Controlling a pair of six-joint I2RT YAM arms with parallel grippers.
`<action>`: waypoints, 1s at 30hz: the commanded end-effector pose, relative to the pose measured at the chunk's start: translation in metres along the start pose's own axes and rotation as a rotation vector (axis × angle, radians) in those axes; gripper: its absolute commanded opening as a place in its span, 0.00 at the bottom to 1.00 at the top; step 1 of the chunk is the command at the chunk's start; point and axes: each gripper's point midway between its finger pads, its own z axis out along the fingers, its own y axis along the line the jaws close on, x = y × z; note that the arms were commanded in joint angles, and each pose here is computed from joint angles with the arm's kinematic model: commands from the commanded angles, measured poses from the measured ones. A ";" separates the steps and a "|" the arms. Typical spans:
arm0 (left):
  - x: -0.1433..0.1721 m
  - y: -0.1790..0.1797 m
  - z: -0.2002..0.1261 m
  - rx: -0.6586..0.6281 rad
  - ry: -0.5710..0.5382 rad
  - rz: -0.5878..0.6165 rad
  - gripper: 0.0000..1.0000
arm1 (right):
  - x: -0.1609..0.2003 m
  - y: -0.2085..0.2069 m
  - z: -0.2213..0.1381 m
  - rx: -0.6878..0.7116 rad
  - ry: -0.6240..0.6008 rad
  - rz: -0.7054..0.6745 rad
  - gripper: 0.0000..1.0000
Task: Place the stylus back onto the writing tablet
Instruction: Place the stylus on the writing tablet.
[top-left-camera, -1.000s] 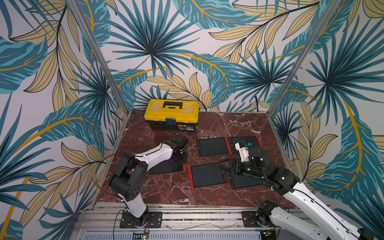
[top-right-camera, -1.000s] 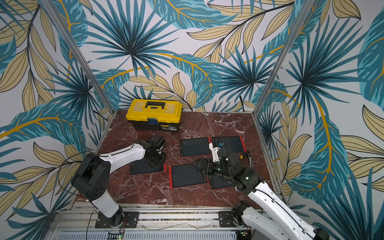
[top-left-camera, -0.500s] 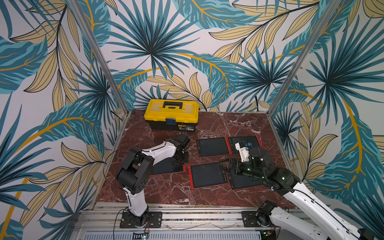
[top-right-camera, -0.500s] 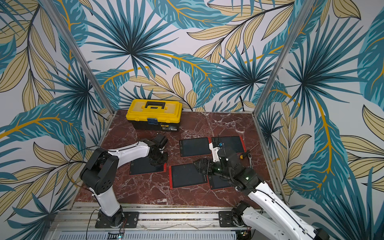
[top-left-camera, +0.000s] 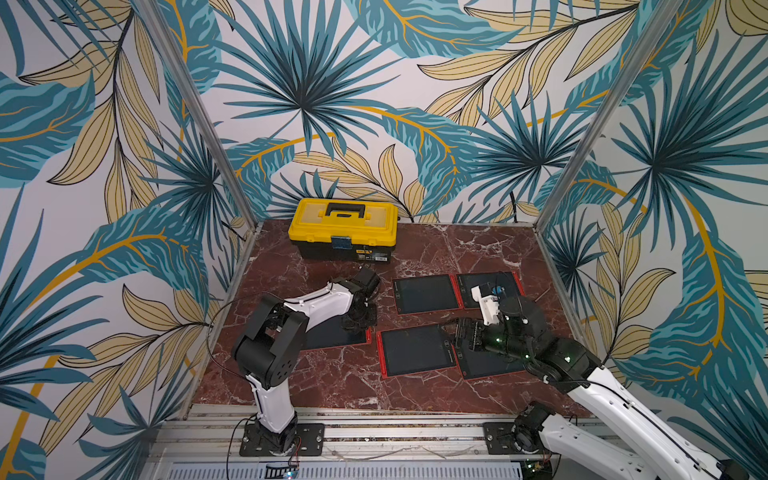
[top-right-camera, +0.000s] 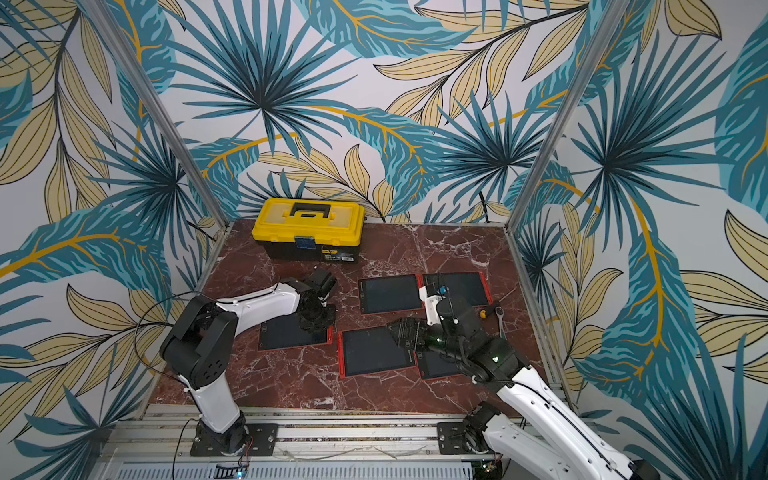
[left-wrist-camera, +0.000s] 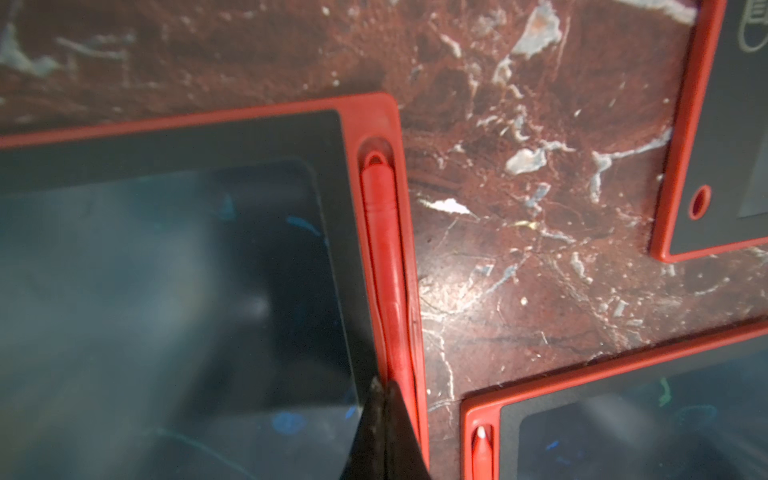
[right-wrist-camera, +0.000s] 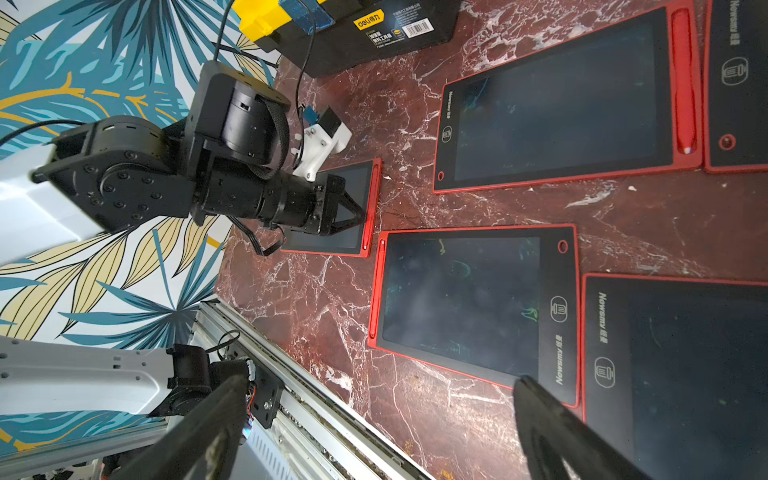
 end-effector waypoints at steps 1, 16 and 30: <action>-0.007 -0.006 -0.008 0.018 -0.032 0.004 0.00 | 0.004 -0.003 0.002 0.002 0.006 0.005 1.00; -0.011 -0.012 -0.005 0.025 -0.027 0.003 0.00 | 0.004 -0.003 0.004 0.005 0.009 0.002 1.00; -0.002 -0.009 0.014 -0.020 0.011 0.026 0.00 | 0.004 -0.004 0.005 0.009 0.011 -0.001 1.00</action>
